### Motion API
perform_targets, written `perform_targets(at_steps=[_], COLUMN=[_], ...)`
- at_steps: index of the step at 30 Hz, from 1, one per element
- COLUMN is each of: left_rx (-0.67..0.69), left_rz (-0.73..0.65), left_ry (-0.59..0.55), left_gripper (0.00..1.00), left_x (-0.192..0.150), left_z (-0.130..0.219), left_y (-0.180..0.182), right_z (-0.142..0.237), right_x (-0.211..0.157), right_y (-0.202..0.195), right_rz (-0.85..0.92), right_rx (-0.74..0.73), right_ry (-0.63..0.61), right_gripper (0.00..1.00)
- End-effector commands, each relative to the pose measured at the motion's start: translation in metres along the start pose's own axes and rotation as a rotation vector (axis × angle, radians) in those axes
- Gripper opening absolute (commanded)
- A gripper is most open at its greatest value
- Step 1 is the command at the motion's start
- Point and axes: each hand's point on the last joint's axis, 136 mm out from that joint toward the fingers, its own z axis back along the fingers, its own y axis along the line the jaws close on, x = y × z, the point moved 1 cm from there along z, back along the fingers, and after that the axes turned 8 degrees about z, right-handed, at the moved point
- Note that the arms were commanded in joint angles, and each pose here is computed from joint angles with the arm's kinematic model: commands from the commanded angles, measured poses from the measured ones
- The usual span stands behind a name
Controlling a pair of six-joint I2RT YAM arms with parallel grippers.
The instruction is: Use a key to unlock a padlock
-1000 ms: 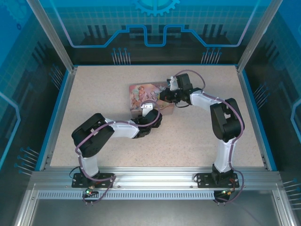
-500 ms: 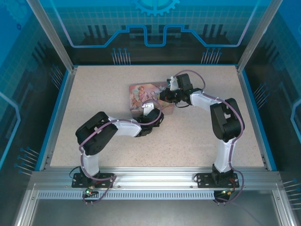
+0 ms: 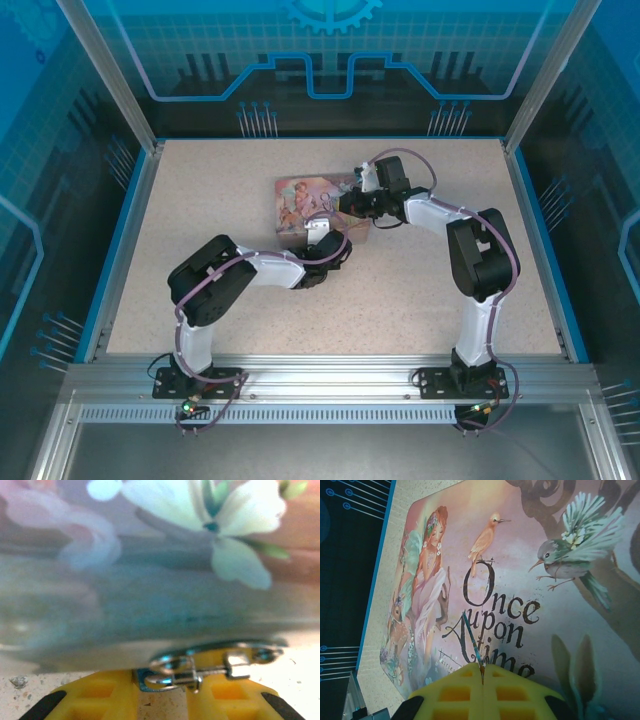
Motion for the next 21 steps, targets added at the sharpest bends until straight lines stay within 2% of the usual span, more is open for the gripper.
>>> perform_targets(at_steps=[1, 10, 16, 21], left_rx=[-0.003, -0.029, -0.063, -0.116], left_rz=[0.029, 0.065, 0.139, 0.194], left_ry=[-0.050, -0.052, -0.033, 0.001], left_gripper=[0.27, 0.20, 0.17, 0.15], left_x=[0.019, 0.033, 0.042, 0.049], left_z=[0.002, 0.021, 0.038, 0.051], left_y=[-0.007, -0.012, -0.015, -0.025], right_z=[-0.008, 0.011, 0.062, 0.102], right_x=[-0.046, -0.025, -0.005, -0.029], right_y=[-0.018, 0.001, 0.018, 0.015], right_rz=[-0.080, -0.007, 0.072, 0.111], right_rx=[-0.047, -0.021, -0.013, -0.056], right_ry=[0.141, 0.065, -0.071, -0.069], right_gripper=[0.00, 0.00, 0.00, 0.00])
